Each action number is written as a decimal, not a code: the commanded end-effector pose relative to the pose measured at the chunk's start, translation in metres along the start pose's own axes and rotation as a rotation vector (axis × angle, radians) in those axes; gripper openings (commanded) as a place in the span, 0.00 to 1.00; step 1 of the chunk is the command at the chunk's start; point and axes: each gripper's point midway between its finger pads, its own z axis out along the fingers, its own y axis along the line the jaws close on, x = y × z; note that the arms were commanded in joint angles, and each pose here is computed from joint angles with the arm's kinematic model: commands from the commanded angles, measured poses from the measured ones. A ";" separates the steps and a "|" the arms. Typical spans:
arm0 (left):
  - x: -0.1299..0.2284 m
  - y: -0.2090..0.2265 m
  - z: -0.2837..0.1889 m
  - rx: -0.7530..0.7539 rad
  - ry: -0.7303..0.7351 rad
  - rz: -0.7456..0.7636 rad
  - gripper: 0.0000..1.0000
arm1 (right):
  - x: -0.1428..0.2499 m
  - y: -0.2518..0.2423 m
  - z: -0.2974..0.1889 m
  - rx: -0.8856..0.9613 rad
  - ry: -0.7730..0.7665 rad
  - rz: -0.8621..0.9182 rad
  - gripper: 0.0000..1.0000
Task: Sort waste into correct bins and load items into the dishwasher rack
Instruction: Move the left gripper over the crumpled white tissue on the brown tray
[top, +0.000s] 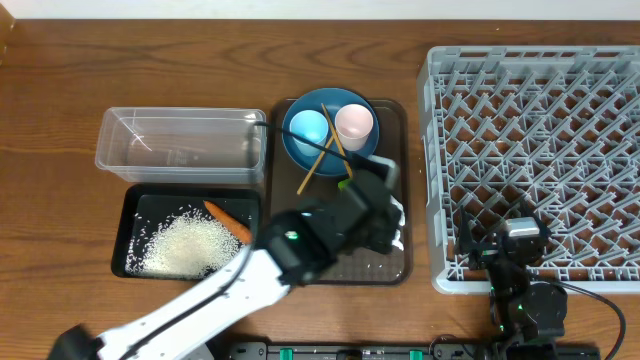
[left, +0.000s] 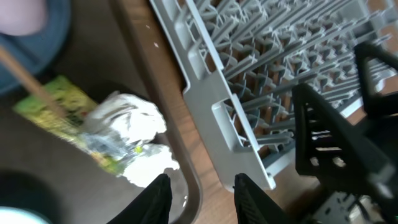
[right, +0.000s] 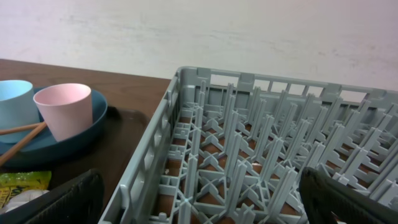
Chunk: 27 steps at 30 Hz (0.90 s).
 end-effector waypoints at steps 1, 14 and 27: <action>0.007 0.011 0.025 -0.084 0.006 -0.010 0.35 | 0.001 0.001 0.000 -0.006 0.001 -0.013 0.99; 0.070 0.059 0.081 -0.271 0.245 -0.006 0.34 | 0.001 0.001 0.000 -0.006 0.001 -0.013 0.99; 0.097 0.067 0.063 -0.305 0.381 -0.017 0.29 | 0.001 0.001 0.000 -0.006 0.001 -0.013 0.99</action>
